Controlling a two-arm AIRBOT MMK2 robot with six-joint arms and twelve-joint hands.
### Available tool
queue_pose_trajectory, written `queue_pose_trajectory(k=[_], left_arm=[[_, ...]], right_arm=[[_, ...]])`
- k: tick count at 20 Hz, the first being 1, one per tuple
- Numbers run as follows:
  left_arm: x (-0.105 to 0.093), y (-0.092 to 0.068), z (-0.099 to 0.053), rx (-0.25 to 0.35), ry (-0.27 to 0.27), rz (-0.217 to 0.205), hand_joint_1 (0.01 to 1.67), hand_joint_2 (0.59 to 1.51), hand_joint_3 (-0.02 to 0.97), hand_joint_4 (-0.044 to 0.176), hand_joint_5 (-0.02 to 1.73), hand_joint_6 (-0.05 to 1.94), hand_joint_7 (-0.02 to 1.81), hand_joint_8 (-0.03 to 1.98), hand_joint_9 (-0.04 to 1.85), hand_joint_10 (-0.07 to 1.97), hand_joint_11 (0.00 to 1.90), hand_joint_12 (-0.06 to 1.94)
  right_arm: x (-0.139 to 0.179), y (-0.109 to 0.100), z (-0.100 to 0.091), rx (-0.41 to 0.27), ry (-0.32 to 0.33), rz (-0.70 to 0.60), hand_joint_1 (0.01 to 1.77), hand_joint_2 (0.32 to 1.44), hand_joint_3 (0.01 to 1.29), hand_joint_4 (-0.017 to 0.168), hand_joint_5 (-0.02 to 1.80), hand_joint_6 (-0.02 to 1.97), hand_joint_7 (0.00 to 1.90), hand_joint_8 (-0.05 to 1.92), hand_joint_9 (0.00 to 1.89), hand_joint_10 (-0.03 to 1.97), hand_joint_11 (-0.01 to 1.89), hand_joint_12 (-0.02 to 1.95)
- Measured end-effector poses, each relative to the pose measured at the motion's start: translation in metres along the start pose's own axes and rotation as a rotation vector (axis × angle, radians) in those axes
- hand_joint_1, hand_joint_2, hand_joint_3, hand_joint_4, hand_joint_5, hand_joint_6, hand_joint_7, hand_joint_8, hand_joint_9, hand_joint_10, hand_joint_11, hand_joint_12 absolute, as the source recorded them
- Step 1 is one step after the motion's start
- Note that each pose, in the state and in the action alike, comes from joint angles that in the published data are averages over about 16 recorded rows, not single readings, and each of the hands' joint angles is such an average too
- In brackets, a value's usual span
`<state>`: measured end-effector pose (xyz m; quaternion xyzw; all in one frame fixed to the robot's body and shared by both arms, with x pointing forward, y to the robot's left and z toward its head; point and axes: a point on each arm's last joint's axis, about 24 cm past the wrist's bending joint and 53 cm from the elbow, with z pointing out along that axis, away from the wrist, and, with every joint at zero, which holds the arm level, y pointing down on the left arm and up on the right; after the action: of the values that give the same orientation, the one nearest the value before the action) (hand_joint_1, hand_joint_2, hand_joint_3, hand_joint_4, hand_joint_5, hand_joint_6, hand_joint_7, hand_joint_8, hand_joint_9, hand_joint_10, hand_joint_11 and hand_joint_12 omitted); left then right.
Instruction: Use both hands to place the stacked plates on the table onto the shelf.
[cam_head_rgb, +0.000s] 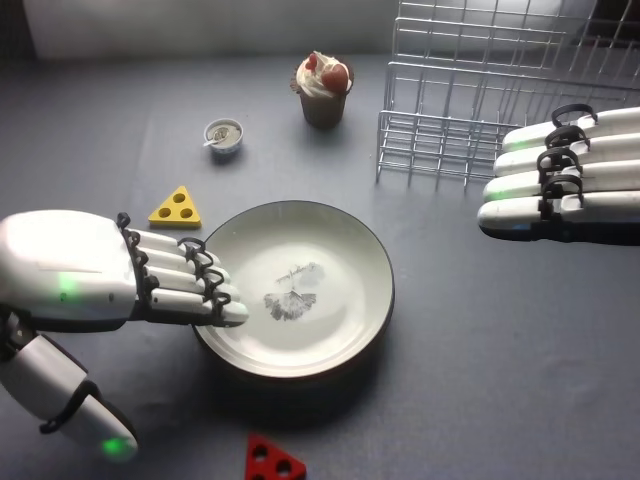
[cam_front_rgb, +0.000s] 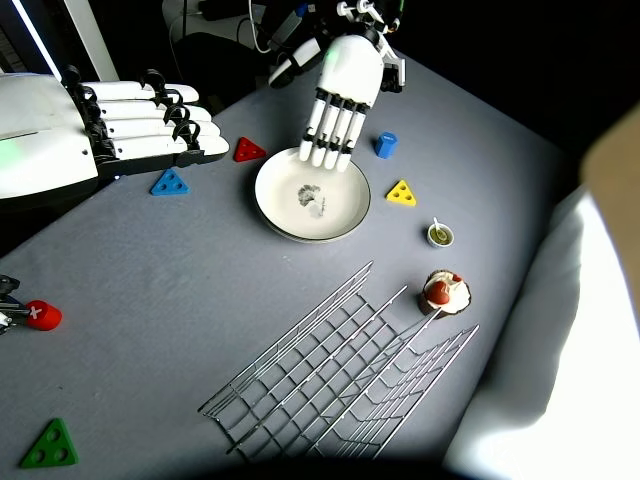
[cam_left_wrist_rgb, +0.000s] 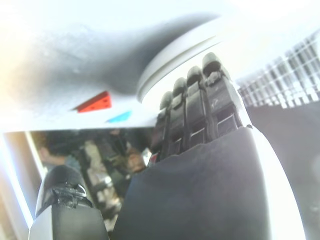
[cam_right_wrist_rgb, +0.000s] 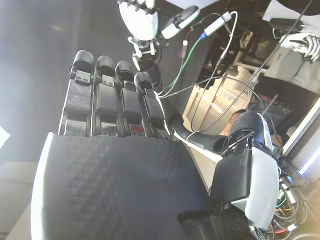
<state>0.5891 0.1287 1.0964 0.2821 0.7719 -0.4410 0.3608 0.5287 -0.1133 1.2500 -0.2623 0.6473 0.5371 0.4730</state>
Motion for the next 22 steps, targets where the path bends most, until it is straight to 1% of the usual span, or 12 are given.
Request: queue_pose_trajectory(k=[4, 8, 14, 22], left_arm=[[0.0, 0.005, 0.0, -0.005, 0.001, -0.001, 0.09, 0.94, 0.005, -0.004, 0.08, 0.02, 0.13, 0.01, 0.14, 0.0, 0.13, 0.04], [0.002, 0.007, -0.002, -0.002, 0.007, 0.002, 0.09, 0.941, 0.006, -0.004, 0.08, 0.02, 0.14, 0.01, 0.14, 0.0, 0.13, 0.03], [0.009, 0.003, -0.003, 0.015, 0.027, 0.005, 0.08, 0.942, 0.006, -0.004, 0.08, 0.02, 0.13, 0.01, 0.14, 0.0, 0.12, 0.02], [0.023, -0.002, 0.001, 0.021, 0.054, -0.009, 0.07, 0.943, 0.006, -0.007, 0.07, 0.0, 0.13, 0.01, 0.13, 0.0, 0.11, 0.02]], right_arm=[[0.0, -0.001, 0.0, 0.004, -0.001, -0.002, 0.05, 0.93, 0.02, 0.0, 0.09, 0.02, 0.15, 0.02, 0.16, 0.0, 0.15, 0.02], [0.0, -0.003, 0.0, 0.011, -0.001, -0.006, 0.04, 0.92, 0.02, 0.0, 0.1, 0.02, 0.16, 0.02, 0.17, 0.0, 0.16, 0.02], [0.001, -0.005, 0.001, 0.021, 0.001, -0.015, 0.04, 0.92, 0.02, 0.001, 0.11, 0.02, 0.16, 0.02, 0.17, 0.0, 0.16, 0.02], [0.001, -0.008, 0.001, 0.032, 0.002, -0.021, 0.04, 0.92, 0.02, 0.001, 0.12, 0.02, 0.16, 0.02, 0.17, 0.0, 0.18, 0.02]])
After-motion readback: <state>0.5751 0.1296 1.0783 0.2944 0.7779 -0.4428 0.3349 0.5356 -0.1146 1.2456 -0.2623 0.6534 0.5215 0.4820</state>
